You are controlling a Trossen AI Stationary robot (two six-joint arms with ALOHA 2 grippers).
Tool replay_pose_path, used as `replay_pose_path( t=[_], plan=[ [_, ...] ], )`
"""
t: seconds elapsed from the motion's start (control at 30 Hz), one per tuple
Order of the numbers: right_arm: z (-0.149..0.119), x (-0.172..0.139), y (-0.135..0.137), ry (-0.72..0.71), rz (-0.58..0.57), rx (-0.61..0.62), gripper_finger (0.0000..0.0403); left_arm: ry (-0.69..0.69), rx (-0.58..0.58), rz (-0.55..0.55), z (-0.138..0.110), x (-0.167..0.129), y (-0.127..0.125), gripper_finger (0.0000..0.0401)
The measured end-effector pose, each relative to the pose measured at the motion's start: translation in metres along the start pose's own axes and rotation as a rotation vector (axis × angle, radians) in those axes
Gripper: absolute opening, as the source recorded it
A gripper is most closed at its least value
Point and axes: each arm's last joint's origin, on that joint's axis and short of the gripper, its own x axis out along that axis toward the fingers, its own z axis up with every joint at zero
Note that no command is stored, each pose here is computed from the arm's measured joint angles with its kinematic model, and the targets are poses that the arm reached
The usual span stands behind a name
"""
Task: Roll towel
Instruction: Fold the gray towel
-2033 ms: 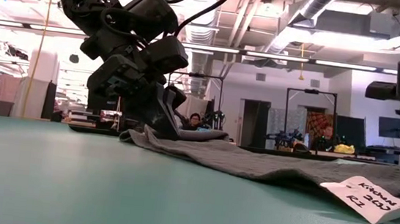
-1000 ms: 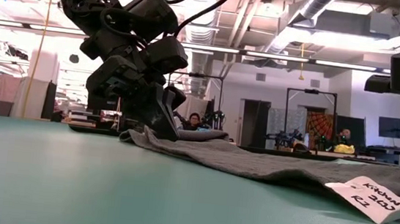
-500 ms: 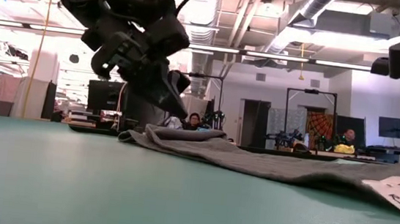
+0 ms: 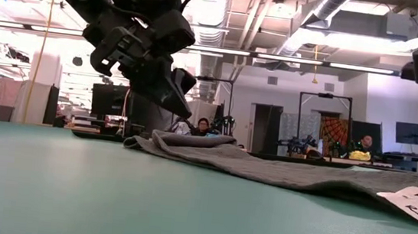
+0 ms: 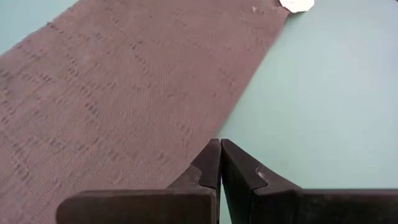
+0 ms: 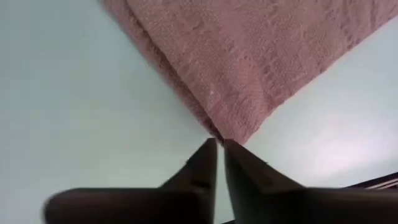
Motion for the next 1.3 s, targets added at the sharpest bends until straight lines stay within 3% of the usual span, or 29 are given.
replay_pose_path(
  t=[0.33, 0.47, 1.03, 1.3],
  plan=[
    [0.007, 0.005, 0.011, -0.056, 0.001, -0.092, 0.0178, -0.001, 0.001, 0.0, 0.0, 0.0, 0.0, 0.0],
    [0.006, 0.005, 0.01, -0.08, -0.044, -0.117, 0.0199, 0.0, 0.001, 0.0, 0.0, 0.0, 0.0, 0.0],
    [0.002, 0.02, 0.011, -0.108, -0.106, -0.113, 0.0192, 0.0, 0.008, 0.0, 0.0, 0.0, 0.0, 0.0],
    [0.002, 0.02, 0.012, -0.112, -0.104, -0.139, 0.0136, -0.001, 0.018, 0.001, 0.0, 0.0, 0.0, 0.0]
  ],
)
